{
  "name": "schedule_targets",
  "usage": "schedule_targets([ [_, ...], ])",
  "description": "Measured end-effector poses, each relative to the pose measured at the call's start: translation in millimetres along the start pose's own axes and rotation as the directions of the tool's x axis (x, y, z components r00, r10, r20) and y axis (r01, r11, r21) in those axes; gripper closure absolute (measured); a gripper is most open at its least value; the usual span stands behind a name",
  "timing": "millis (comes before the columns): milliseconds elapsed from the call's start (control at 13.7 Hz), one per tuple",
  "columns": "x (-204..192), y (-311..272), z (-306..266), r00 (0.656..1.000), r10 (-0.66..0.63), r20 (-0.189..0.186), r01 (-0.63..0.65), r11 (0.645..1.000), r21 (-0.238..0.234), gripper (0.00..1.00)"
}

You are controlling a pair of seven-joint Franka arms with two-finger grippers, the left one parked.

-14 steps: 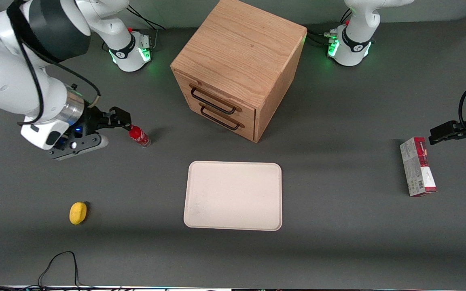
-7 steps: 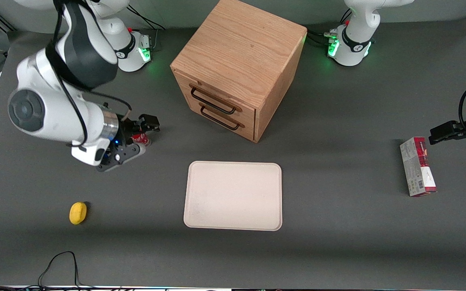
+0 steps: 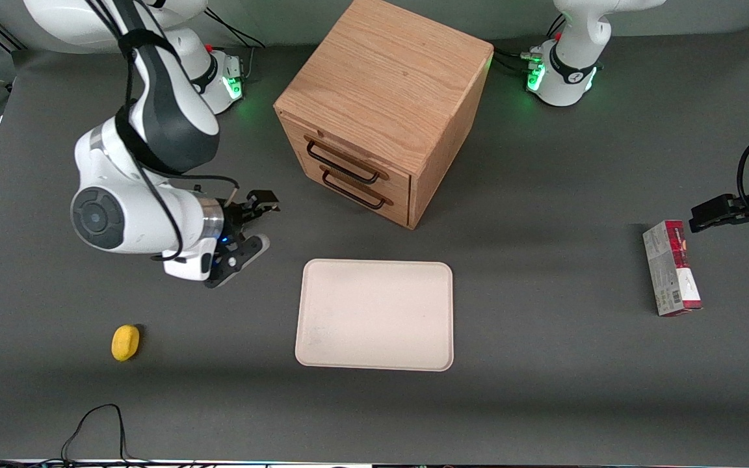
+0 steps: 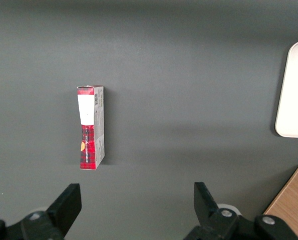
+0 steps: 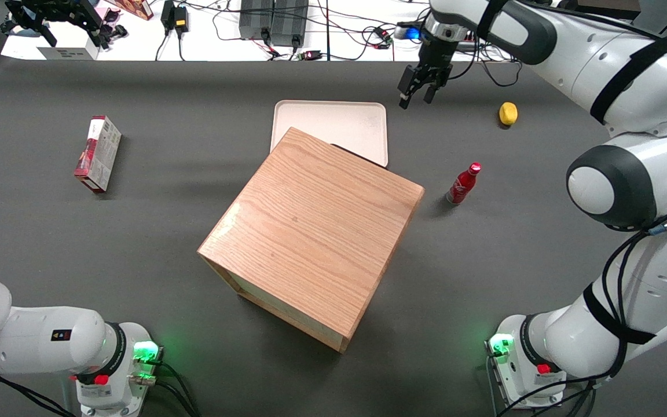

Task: Open upper drawer
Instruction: 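Move the right gripper toward the cabinet's upper drawer handle, then hook the right gripper onto the upper drawer's black handle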

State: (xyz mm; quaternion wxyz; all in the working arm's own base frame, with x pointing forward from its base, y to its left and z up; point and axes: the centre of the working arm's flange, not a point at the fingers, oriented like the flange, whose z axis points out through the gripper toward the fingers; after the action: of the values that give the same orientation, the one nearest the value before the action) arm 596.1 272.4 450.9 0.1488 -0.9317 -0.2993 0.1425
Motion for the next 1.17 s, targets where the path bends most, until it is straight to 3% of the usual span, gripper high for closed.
schedule_targets([
  [218,4.8,-39.2,15.5,0.995,-0.086,0.048,0.086,0.996,0.005,0.00],
  [437,5.6,-61.1,24.6,0.985,-0.153,0.073,0.151,0.988,0.037,0.00],
  [874,10.7,-115.4,53.4,0.965,-0.237,0.116,0.234,0.972,0.033,0.00],
  [1165,13.6,-126.5,71.6,0.961,-0.250,0.119,0.248,0.968,0.027,0.00],
])
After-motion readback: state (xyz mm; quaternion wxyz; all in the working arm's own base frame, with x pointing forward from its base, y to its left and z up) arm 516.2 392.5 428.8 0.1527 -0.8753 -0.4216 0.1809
